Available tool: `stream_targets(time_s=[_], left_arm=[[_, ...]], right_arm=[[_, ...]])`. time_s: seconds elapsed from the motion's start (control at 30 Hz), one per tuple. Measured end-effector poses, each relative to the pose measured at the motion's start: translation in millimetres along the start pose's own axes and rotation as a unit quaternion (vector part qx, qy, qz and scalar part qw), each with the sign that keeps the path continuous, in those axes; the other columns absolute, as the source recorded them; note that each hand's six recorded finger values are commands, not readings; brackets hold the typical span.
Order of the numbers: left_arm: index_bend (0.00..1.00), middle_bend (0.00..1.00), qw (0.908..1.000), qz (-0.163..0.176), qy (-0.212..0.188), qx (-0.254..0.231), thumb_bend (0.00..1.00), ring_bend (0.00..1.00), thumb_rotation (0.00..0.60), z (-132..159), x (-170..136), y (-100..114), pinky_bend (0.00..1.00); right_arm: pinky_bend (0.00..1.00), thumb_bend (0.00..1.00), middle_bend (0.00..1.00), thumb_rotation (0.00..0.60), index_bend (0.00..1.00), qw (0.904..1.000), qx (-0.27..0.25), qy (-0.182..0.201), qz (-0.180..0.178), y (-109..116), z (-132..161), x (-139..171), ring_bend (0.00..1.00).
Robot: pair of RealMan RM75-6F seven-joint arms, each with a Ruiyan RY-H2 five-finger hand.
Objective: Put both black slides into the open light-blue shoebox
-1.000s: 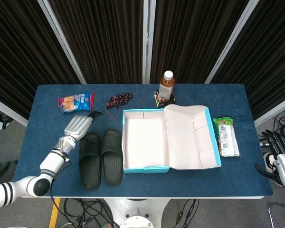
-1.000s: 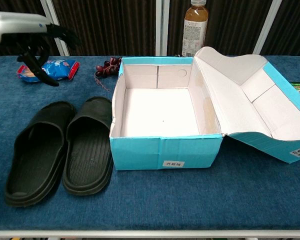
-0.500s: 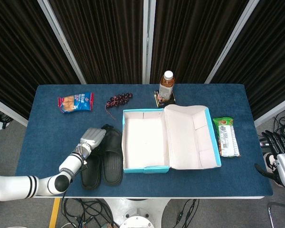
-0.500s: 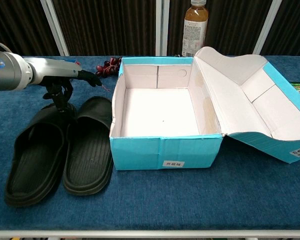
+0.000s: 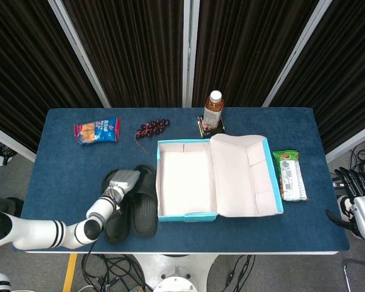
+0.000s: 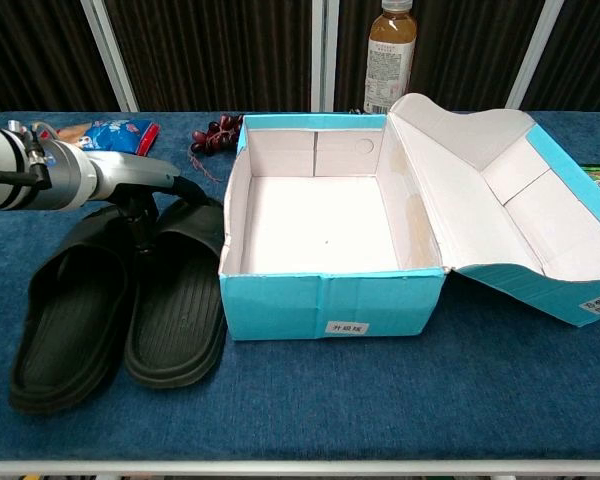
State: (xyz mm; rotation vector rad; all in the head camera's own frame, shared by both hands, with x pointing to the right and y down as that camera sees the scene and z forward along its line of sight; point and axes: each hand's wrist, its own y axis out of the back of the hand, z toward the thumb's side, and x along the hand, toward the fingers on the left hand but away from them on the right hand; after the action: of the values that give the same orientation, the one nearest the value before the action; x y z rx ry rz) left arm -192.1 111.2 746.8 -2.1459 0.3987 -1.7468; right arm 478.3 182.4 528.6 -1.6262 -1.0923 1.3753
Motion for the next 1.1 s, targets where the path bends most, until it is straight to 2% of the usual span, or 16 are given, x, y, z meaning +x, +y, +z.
stream_targets(time_s=[0.07, 0.13, 0.37, 0.67, 0.97, 1.1], left_arm=[[0.38, 0.32, 1.0000, 0.005, 0.006, -0.001, 0.06, 0.78, 0.600, -1, 2, -1, 0.81], [0.42, 0.37, 0.9999, 0.010, 0.011, -0.002, 0.10, 0.81, 0.600, -1, 4, -4, 0.83], [0.43, 0.40, 0.9997, 0.022, 0.004, -0.007, 0.16, 0.83, 0.600, 0, -1, 2, 0.84], [0.43, 0.41, 0.9950, 0.084, -0.013, -0.053, 0.16, 0.82, 0.600, -8, -21, 36, 0.83], [0.43, 0.41, 0.9791, 0.169, -0.018, -0.112, 0.16, 0.81, 0.600, -39, -53, 82, 0.83], [0.43, 0.41, 0.9639, 0.207, -0.037, -0.164, 0.16, 0.79, 0.600, -46, -59, 101, 0.82]], right_arm=[[0.00, 0.12, 0.05, 0.600, 0.00, 1.0000, -0.001, -0.001, 0.000, 0, 0, 0, 0.00], [0.00, 0.12, 0.05, 0.600, 0.00, 1.0000, -0.001, -0.001, -0.001, 0, 0, 0, 0.00], [0.00, 0.12, 0.05, 0.600, 0.00, 1.0000, 0.000, 0.001, -0.004, 1, 0, -1, 0.00], [0.00, 0.12, 0.05, 0.600, 0.00, 1.0000, 0.000, 0.004, -0.007, 3, 1, 0, 0.00], [0.00, 0.12, 0.05, 0.600, 0.00, 0.9999, 0.005, 0.010, -0.009, 5, 4, -2, 0.00], [0.00, 0.12, 0.05, 0.600, 0.00, 0.9999, 0.008, 0.011, -0.010, 6, 6, -3, 0.00]])
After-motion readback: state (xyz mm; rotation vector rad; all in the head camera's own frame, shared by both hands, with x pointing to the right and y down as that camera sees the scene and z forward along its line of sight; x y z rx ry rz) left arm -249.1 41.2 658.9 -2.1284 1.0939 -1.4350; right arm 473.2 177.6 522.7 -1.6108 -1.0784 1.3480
